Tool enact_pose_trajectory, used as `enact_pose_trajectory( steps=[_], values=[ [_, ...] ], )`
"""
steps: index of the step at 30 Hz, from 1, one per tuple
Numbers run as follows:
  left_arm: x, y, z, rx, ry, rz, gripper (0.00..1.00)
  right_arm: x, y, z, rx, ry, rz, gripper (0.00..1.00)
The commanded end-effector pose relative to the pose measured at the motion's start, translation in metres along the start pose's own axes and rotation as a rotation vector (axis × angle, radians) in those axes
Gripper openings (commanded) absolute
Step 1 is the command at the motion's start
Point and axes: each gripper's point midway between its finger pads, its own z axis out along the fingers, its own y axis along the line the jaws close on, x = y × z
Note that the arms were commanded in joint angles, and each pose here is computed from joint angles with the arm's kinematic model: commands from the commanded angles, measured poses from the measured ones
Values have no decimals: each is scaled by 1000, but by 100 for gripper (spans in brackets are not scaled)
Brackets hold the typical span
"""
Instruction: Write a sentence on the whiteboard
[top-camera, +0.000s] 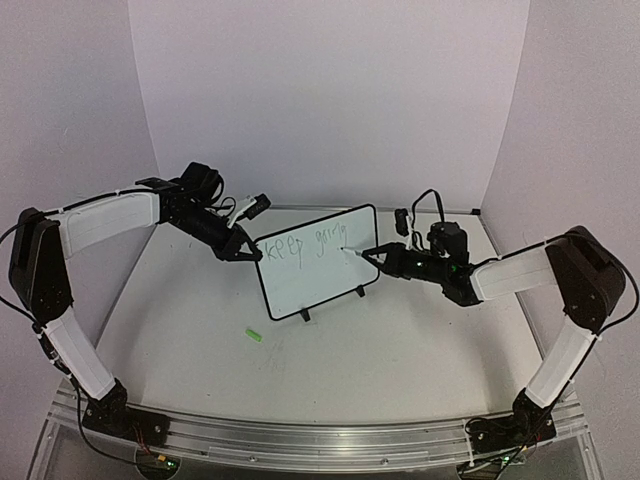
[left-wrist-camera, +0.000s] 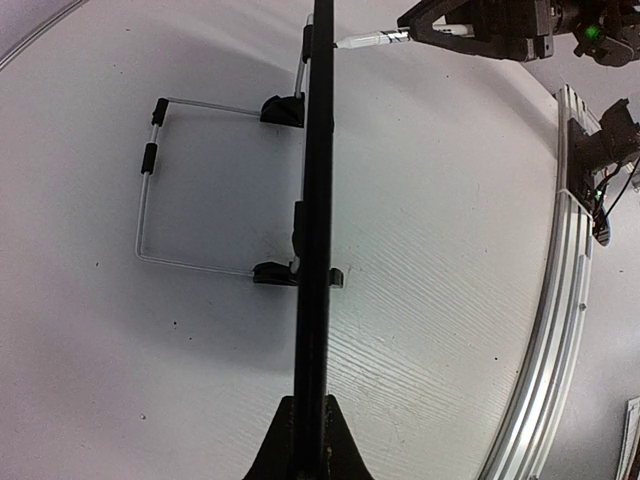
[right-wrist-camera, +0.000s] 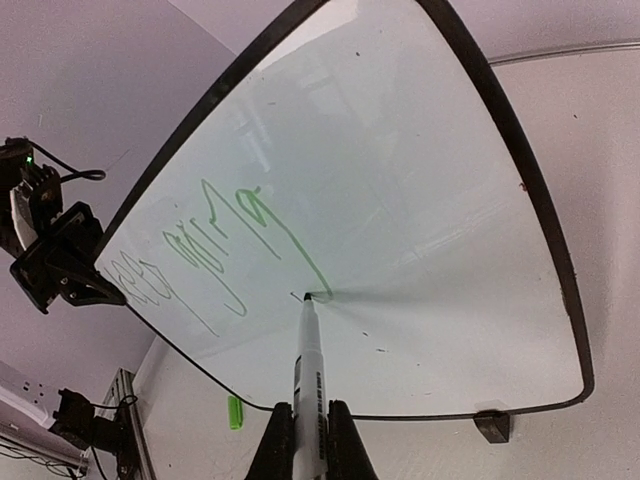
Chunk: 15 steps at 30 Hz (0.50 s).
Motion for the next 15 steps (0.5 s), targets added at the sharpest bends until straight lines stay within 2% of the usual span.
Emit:
enact_pose_trajectory(
  steps=[1,8,15],
  values=[
    [14,17,7,-71,69,17,0,-33,31,-6,-105,-102,-34,0],
    [12,17,5,-77,63,15,0,-46,69,-36,-198,-138,-88,0],
    [11,16,5,-71,58,12,0,-34,68,-51,-109,-73,-148,0]
  ],
)
